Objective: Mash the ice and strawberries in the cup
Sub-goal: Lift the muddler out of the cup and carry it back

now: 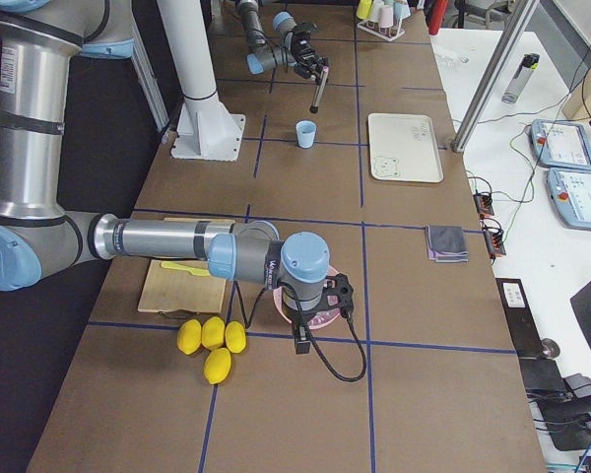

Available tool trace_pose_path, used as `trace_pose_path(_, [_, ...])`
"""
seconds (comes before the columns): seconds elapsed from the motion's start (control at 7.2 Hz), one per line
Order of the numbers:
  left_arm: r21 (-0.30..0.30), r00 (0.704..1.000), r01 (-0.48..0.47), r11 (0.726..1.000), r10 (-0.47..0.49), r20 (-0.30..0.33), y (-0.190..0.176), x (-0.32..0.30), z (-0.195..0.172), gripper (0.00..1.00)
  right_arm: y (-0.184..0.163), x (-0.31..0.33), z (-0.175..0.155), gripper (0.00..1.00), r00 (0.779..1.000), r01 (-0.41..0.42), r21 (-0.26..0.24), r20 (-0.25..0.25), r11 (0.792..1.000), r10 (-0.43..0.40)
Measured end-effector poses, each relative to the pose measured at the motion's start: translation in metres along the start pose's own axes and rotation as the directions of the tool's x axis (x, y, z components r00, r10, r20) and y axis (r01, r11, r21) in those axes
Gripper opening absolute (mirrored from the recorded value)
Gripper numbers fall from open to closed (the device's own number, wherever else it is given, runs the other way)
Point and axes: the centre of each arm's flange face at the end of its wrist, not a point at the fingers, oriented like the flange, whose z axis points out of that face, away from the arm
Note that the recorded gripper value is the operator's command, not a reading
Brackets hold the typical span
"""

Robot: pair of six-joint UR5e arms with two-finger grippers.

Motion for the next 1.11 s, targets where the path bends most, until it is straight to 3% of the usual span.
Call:
trace_pose_path(0.28, [-0.191, 0.999, -0.027, 0.981, 0.035, 0.040, -0.015, -0.019, -0.001, 0.00, 0.000, -0.001, -0.001, 0.99, 1.000, 0.001, 0.001, 0.001, 1.000, -0.001])
trace_pose_path(0.56, [-0.376, 0.992, -0.028, 0.926, 0.072, 0.104, -0.036, -0.030, -0.014, 0.00, 0.000, -0.001, -0.001, 0.99, 1.000, 0.001, 0.001, 0.000, 1.000, -0.001])
trace_pose_path(0.69, [-0.461, 0.989, -0.016, 0.887, 0.082, 0.125, -0.045, -0.040, -0.023, 0.00, 0.000, 0.000, 0.000, 0.99, 1.000, 0.001, 0.000, 0.000, 1.000, -0.001])
trace_pose_path(0.83, [-0.557, 0.986, 0.018, 0.831, 0.078, 0.149, -0.052, -0.063, -0.035, 0.00, 0.000, 0.000, 0.000, 0.99, 1.000, 0.001, 0.000, 0.000, 1.000, -0.001])
trace_pose_path(1.11, [-0.705, 0.975, 0.149, 0.694, 0.018, 0.223, -0.068, -0.130, -0.072, 0.00, 0.000, -0.001, 0.000, 0.99, 1.000, 0.001, 0.001, 0.000, 1.000, -0.001])
